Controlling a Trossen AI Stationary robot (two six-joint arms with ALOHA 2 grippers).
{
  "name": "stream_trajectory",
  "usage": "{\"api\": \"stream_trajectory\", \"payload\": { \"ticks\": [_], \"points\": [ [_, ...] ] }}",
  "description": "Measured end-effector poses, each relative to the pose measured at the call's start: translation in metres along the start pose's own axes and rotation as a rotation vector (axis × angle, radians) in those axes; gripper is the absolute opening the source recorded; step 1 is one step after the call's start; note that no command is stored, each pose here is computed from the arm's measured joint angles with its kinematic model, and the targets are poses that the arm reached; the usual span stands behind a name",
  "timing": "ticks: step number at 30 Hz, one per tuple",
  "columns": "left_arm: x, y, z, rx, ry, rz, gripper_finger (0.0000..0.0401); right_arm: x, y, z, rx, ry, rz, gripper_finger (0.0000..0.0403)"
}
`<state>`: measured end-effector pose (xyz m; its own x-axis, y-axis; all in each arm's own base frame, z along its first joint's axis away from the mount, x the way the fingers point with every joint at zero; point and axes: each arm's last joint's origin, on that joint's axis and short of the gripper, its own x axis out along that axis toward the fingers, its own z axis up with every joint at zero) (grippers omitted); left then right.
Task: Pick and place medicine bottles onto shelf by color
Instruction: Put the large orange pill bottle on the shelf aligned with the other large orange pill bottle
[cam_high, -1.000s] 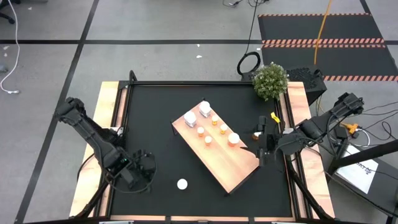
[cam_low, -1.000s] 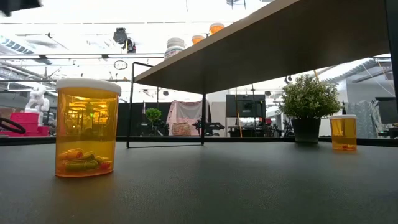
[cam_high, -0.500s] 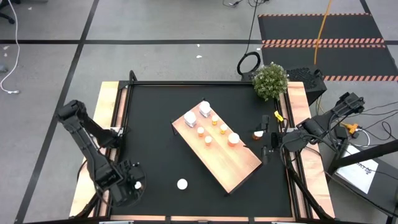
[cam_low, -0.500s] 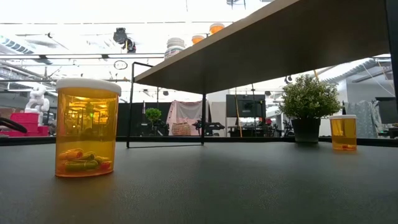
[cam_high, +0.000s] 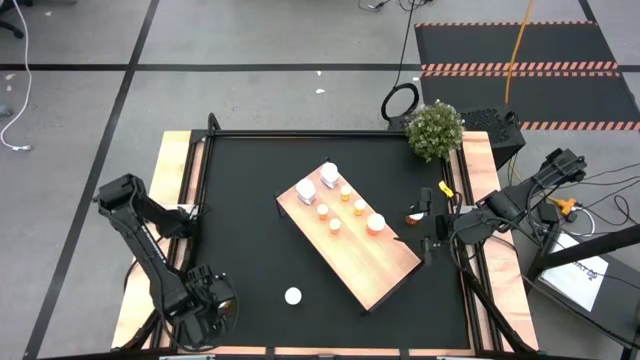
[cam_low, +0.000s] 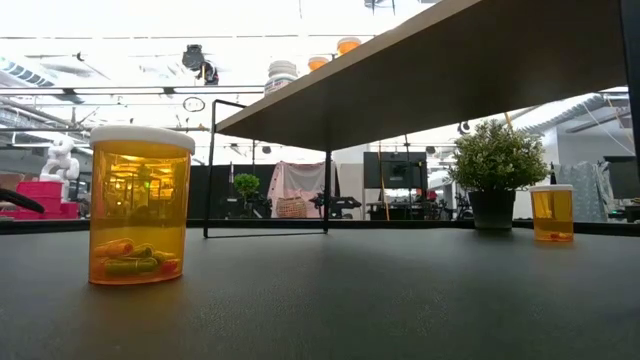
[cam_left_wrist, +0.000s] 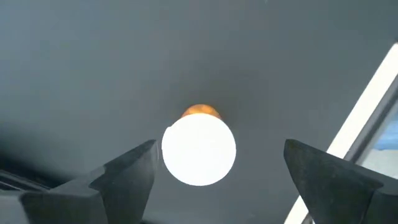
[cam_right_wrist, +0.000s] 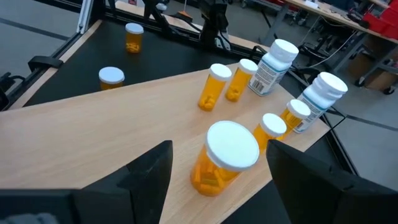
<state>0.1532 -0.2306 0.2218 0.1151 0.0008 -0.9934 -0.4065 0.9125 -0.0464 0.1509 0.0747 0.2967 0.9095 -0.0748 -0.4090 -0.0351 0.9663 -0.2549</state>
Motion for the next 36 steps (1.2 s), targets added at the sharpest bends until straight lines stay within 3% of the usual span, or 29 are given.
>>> {"api": "stream_trajectory", "payload": {
  "ticks": [23, 36],
  "points": [
    [0.033, 0.002, -0.008, 0.037, 0.034, 0.118, 0.0347, 0.000, 0.000, 0.000, -0.003, 0.000, 0.000, 0.0256],
    [0.034, 0.001, -0.005, 0.047, 0.033, 0.105, 0.0226, 0.000, 0.000, 0.000, -0.003, 0.000, 0.000, 0.0256]
  ]
}}
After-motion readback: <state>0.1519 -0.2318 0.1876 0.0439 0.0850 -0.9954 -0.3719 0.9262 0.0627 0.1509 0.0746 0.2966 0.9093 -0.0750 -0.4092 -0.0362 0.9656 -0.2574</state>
